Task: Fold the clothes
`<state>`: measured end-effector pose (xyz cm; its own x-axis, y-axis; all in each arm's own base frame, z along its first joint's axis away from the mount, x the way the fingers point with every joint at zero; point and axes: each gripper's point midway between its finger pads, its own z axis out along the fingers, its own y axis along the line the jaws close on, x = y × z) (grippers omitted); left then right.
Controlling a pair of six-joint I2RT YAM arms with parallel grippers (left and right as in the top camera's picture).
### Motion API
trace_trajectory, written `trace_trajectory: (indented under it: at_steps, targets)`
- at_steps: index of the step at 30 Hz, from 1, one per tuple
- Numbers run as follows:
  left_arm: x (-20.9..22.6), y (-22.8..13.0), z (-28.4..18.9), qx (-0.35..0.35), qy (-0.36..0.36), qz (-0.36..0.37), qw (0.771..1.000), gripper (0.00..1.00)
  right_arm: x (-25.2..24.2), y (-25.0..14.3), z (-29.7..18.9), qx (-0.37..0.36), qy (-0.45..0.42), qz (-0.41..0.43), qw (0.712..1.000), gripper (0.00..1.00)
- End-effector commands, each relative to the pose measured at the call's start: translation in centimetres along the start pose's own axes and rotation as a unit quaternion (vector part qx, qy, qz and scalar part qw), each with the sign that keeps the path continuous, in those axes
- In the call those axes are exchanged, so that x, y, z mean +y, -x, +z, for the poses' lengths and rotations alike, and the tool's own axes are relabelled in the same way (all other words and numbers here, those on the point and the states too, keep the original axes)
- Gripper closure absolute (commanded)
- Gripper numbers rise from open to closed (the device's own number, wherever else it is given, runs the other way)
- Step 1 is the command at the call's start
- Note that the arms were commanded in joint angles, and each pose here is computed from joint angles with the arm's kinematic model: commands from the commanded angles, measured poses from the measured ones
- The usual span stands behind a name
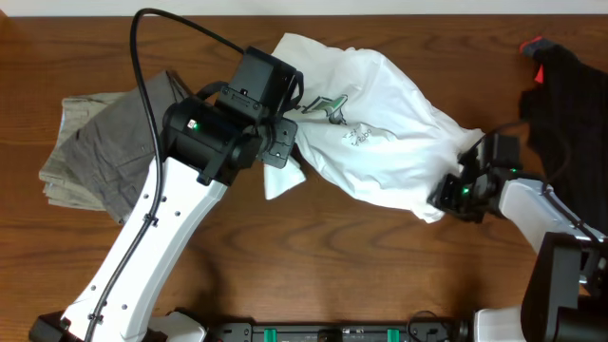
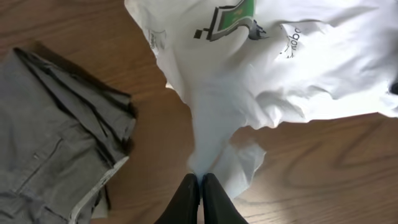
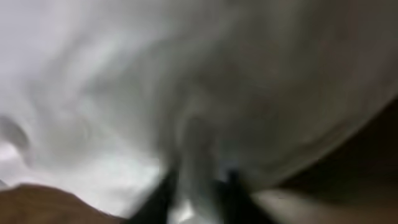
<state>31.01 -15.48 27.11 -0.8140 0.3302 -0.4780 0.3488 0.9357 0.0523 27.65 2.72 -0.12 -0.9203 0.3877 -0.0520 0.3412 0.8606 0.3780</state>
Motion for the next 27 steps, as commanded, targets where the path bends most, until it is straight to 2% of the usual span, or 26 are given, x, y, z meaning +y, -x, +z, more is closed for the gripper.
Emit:
trace_trajectory:
  at_steps: [1, 4, 7, 11, 17, 21, 27]
  targets:
    - [1.3, -0.5, -0.1, 0.005, 0.034, -0.008, 0.999, 0.94, 2.4, -1.5, 0.1, 0.034, 0.066, 0.004, 0.997, 0.99]
    - [2.1, -0.9, -0.3, 0.012, 0.055, -0.006, 0.998, 0.94, 5.6, -0.9, -2.6, 0.038, 0.145, -0.014, 0.989, 0.99]
    - [2.7, -1.5, -1.0, 0.015, 0.068, -0.005, 0.998, 0.94, 8.1, -0.2, -7.5, 0.030, 0.191, -0.040, 0.980, 0.99]
    - [2.9, -1.6, -3.0, -0.010, 0.065, -0.010, 0.998, 0.94, 9.8, 0.5, -13.9, -0.008, 0.187, -0.068, 0.980, 0.99]
    - [3.6, -2.0, -6.3, -0.057, 0.064, -0.014, 0.996, 0.94, 8.8, 1.5, -22.1, -0.096, 0.092, -0.061, 0.989, 0.99]
    - [4.3, -1.8, -7.3, -0.077, 0.081, -0.018, 0.994, 0.94, 7.3, 3.0, -23.7, -0.141, 0.037, -0.054, 0.988, 0.97]
    - [3.9, -0.7, -4.6, -0.050, 0.085, 0.007, 0.995, 0.94, 6.5, 6.8, -20.7, -0.131, 0.031, -0.044, 0.990, 0.96]
